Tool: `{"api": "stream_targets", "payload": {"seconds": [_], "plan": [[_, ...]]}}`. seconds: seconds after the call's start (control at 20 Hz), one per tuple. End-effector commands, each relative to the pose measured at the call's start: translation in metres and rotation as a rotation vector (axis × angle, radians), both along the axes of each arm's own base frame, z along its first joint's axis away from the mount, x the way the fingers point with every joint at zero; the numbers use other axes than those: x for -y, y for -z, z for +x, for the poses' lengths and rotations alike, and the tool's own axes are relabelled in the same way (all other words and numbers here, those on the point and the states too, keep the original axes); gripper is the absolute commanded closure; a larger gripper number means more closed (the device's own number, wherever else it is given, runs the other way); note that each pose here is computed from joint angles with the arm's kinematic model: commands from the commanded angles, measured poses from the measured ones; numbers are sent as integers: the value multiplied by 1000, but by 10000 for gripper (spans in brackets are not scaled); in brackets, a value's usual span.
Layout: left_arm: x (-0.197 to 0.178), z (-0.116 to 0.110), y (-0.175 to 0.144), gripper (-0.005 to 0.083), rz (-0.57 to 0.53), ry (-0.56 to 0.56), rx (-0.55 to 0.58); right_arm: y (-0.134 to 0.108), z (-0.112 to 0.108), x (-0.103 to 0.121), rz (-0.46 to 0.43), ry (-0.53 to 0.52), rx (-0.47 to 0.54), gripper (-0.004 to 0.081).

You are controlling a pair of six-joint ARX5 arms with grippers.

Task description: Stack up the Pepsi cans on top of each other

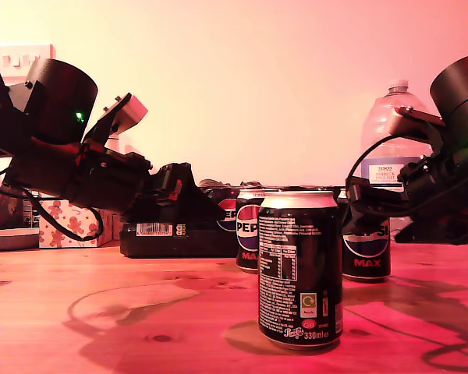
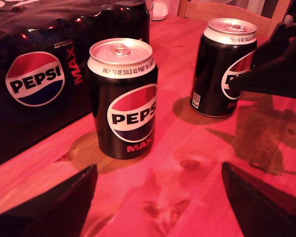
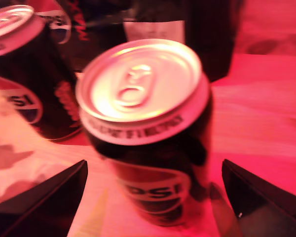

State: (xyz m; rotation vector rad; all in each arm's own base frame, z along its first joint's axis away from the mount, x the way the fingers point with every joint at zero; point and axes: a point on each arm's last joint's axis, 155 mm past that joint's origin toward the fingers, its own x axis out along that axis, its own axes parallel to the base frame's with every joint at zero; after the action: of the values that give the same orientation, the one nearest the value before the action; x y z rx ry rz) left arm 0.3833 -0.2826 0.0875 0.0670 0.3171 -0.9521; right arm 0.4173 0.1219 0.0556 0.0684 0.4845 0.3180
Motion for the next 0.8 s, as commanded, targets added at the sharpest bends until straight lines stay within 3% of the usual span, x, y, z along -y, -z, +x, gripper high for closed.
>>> {"api": "stream_targets", "payload": {"seconds": [0.0,0.25,0.55,0.75], "plan": [[2,1,4,44,2,8,-1,-3,5,-1,0,10,17,-19],[3,1,2,44,-2,10,7,-15,13,-5,-22,-21,96,-18],[3,1,2,44,-2,10,6,7,30,-14,-19,-45,77,-18],[3,0,2,44,-3,14,5,26,27,-13,-35,-49,34,3]]}}
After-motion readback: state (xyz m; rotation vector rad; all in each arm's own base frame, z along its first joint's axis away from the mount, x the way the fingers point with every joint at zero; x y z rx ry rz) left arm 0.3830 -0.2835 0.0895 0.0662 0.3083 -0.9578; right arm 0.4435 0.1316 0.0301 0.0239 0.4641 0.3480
